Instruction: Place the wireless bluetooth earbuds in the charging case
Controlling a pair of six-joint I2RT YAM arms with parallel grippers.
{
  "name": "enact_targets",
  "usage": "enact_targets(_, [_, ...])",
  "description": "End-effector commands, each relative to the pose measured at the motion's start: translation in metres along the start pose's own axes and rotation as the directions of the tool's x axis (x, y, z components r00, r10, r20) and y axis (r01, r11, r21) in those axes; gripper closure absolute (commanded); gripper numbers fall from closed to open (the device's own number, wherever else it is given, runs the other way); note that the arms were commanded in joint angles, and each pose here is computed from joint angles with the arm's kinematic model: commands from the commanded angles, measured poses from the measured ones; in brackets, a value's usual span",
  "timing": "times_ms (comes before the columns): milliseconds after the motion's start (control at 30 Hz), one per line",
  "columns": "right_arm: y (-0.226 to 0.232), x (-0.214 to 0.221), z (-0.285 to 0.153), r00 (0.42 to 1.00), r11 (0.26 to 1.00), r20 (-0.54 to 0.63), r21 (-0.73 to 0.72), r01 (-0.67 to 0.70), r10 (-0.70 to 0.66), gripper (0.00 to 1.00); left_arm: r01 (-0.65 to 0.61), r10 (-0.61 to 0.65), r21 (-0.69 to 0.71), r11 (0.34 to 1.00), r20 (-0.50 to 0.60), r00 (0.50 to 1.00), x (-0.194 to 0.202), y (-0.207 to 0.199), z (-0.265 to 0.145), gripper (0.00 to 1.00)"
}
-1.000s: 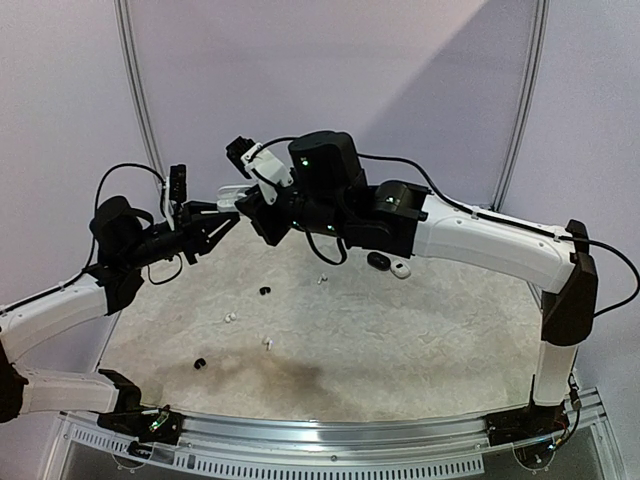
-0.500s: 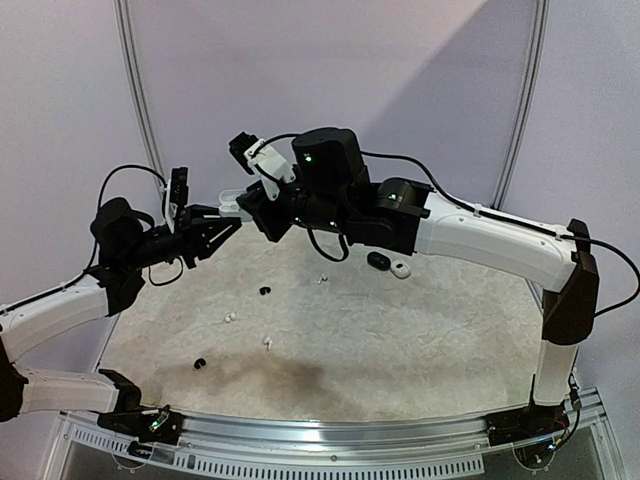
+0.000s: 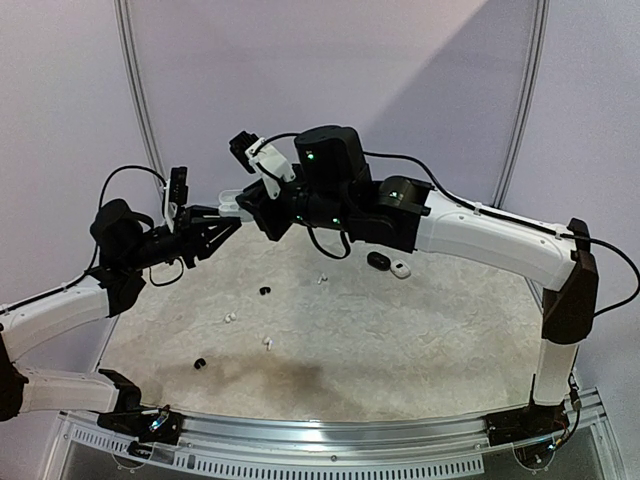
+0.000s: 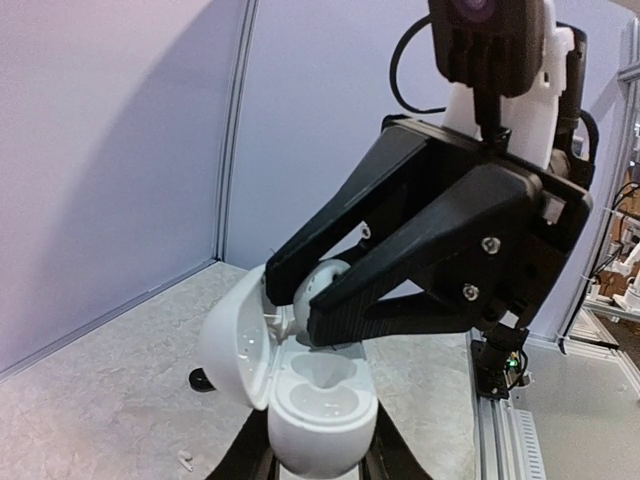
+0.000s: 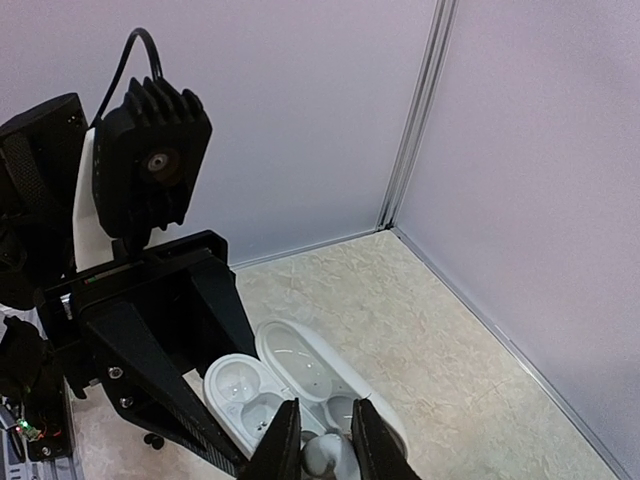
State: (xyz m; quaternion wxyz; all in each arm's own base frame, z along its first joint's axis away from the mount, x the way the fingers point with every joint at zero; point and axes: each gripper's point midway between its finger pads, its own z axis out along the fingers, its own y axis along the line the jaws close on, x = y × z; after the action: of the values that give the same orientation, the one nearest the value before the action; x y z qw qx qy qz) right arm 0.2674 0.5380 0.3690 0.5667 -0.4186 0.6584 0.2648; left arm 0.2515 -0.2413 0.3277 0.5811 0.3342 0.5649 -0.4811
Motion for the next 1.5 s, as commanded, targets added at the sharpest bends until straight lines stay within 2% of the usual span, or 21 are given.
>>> enact_targets(0, [-0.015, -0.002, 0.000, 1.000, 1.000, 0.001, 0.017, -0.021, 0.021, 0.84, -0.025, 0.024, 0.085, 0.996, 0.018, 1.000, -0.004, -0.019, 0.001, 1.00])
enact_targets(533, [-0.011, -0.014, -0.013, 0.996, 0.988, 0.020, -0.132, -0.086, 0.089, 0.92, -0.020, 0.021, 0.089, 0.996, -0.015, 1.000, 0.005, -0.017, 0.002, 1.00])
enact_targets(933, [-0.008, 0.001, -0.011, 0.999, 0.990, -0.031, -0.142, -0.024, 0.020, 0.87, -0.022, 0.025, 0.148, 0.989, -0.014, 1.000, 0.000, -0.027, 0.002, 1.00])
enact_targets(1200, [-0.001, 0.009, -0.017, 0.996, 0.980, -0.077, -0.193, 0.039, -0.055, 0.79, -0.018, 0.022, 0.201, 0.979, -0.018, 1.000, -0.001, -0.034, 0.002, 1.00])
enact_targets(1467, [-0.004, 0.014, -0.020, 0.991, 0.977, -0.105, -0.204, 0.063, -0.086, 0.78, -0.013, 0.023, 0.262, 0.965, -0.034, 0.999, -0.002, -0.043, 0.004, 1.00])
